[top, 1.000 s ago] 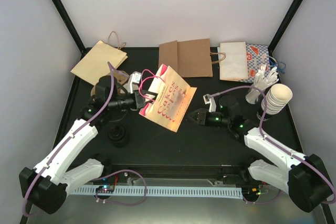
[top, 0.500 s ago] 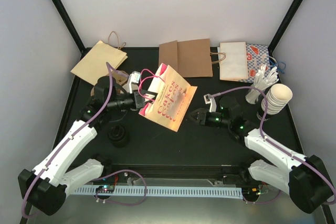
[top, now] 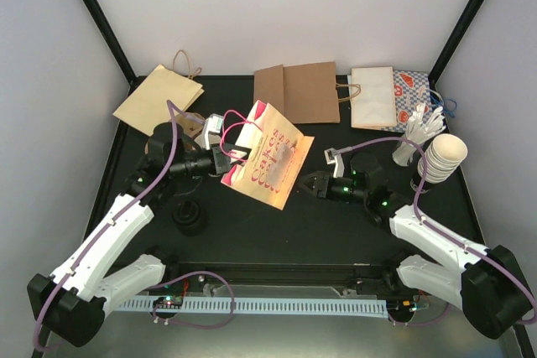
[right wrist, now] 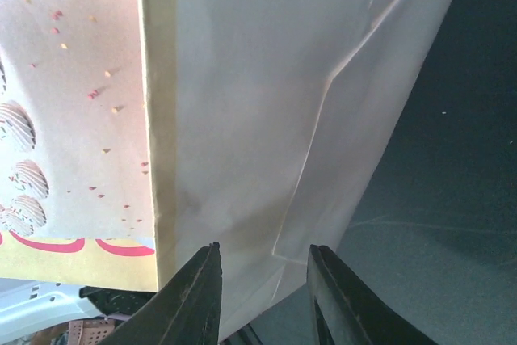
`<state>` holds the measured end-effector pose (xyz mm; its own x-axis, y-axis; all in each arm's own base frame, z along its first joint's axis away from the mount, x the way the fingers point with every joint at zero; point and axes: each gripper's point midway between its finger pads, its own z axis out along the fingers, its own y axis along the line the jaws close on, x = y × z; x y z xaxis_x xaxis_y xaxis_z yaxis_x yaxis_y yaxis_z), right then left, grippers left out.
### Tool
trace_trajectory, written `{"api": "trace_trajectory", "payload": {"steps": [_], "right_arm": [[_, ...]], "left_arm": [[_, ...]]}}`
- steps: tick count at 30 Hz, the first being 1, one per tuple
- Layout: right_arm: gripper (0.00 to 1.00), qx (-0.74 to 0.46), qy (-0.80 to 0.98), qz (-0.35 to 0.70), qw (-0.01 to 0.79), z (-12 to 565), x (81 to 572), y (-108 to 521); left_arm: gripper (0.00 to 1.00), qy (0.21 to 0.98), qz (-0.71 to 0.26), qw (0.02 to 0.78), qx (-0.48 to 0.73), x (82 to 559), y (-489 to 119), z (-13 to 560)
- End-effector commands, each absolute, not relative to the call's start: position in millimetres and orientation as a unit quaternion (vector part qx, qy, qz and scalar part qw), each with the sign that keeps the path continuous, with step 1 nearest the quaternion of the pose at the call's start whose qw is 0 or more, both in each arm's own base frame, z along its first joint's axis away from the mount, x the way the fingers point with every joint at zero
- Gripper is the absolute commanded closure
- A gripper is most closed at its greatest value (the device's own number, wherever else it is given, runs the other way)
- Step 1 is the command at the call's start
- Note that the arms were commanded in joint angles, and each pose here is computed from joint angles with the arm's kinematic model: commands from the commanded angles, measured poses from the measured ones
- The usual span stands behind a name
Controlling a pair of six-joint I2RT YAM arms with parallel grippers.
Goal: Pack the takeout coffee
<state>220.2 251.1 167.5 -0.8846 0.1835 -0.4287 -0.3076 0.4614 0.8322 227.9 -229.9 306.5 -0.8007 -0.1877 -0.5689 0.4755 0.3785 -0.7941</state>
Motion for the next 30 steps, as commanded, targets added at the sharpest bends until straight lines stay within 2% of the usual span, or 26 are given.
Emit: {"api": "trace_trajectory", "payload": {"steps": [1, 15, 30], "right_arm": [[0.68, -0.047, 0.806, 0.531, 0.258, 187.7, 222.2, 255.5], [0.62, -0.049, 0.813, 0.517, 0.264, 195.5, 223.4, 259.3], [0.66, -0.049, 0.820, 0.508, 0.259, 195.1, 229.3, 263.6]], "left_arm": [[0.99, 0.758, -0.563, 0.312, 0.106, 221.0, -231.7, 321.3], [0.98, 0.758, -0.563, 0.312, 0.106, 221.2, -232.1, 320.0], [0.98, 0.757, -0.563, 0.313, 0.107, 221.2, -232.5, 319.9]]}}
